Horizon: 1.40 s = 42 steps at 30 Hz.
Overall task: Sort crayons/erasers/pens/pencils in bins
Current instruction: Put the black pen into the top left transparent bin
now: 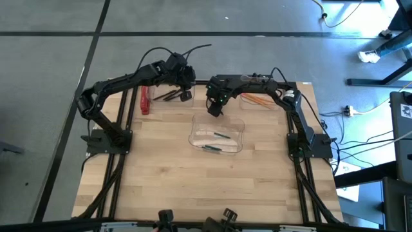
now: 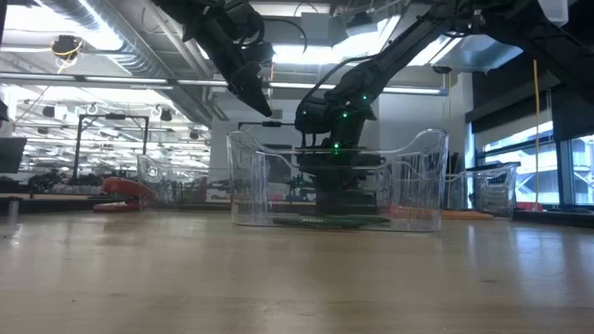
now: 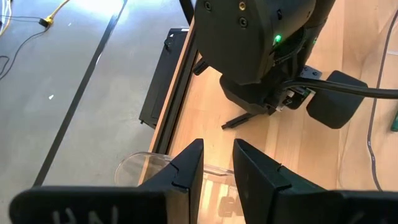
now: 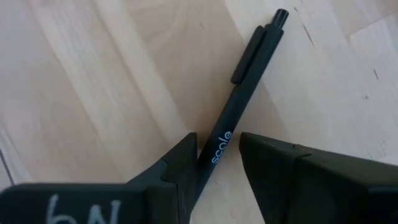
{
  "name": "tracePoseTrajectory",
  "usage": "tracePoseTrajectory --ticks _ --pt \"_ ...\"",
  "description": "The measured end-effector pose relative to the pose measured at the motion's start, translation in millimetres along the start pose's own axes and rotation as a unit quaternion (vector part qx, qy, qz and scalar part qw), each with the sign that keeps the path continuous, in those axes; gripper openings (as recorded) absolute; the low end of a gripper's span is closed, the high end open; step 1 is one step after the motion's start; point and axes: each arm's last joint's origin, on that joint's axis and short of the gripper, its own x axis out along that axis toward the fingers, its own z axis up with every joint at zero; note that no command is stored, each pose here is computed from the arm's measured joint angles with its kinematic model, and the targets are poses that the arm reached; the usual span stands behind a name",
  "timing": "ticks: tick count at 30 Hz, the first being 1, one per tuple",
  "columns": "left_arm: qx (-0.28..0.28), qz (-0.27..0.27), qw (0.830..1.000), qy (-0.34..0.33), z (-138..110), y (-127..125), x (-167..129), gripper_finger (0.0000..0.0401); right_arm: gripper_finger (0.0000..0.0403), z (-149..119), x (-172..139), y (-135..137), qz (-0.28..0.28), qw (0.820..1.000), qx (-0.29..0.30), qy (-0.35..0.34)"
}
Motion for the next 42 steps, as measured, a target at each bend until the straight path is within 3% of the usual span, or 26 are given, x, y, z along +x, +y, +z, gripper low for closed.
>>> tracePoseTrajectory --ticks 4,15,42 --pt "0.0 0.0 1.0 0.0 0 0 0 0.008 0.0117 0 0 0 -0.001 1.0 -0.001 0.0" --pt "0.0 0.0 1.0 0.0 0 0 0 0.008 0.0028 1 0 -4 0.037 0.999 -0.007 -0.004" --pt "-0.001 -0.005 1.0 0.012 -2 -1 0 0.008 0.0038 -1 -4 -29 0.087 0.996 0.026 0.004"
